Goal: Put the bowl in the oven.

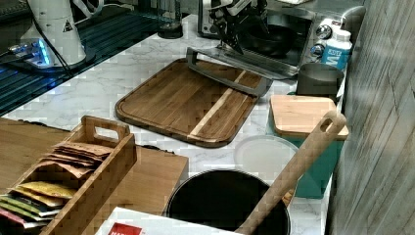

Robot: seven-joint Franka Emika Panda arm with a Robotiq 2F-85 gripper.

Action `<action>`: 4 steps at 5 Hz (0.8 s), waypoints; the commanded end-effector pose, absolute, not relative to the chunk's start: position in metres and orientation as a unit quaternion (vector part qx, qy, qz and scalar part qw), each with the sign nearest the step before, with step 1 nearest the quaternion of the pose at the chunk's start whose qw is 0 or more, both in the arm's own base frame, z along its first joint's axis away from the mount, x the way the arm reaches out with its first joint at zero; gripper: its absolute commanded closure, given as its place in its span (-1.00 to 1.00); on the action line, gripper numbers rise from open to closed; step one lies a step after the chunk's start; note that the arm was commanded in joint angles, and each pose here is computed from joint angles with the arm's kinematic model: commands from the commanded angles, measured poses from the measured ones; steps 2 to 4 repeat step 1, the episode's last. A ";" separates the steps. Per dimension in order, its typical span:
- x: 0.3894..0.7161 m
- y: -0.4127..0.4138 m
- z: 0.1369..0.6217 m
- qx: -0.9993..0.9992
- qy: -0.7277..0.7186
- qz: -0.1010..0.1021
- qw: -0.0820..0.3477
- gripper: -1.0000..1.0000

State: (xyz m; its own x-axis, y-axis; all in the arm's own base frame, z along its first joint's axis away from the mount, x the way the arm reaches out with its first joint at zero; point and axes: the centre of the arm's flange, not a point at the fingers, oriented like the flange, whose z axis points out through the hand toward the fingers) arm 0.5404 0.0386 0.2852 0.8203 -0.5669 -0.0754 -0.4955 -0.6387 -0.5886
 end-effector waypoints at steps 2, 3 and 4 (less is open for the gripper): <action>0.546 0.035 0.303 -0.906 0.273 -0.084 0.313 -1.00; 0.546 0.035 0.303 -0.906 0.273 -0.084 0.313 -1.00; 0.546 0.035 0.303 -0.906 0.273 -0.084 0.313 -1.00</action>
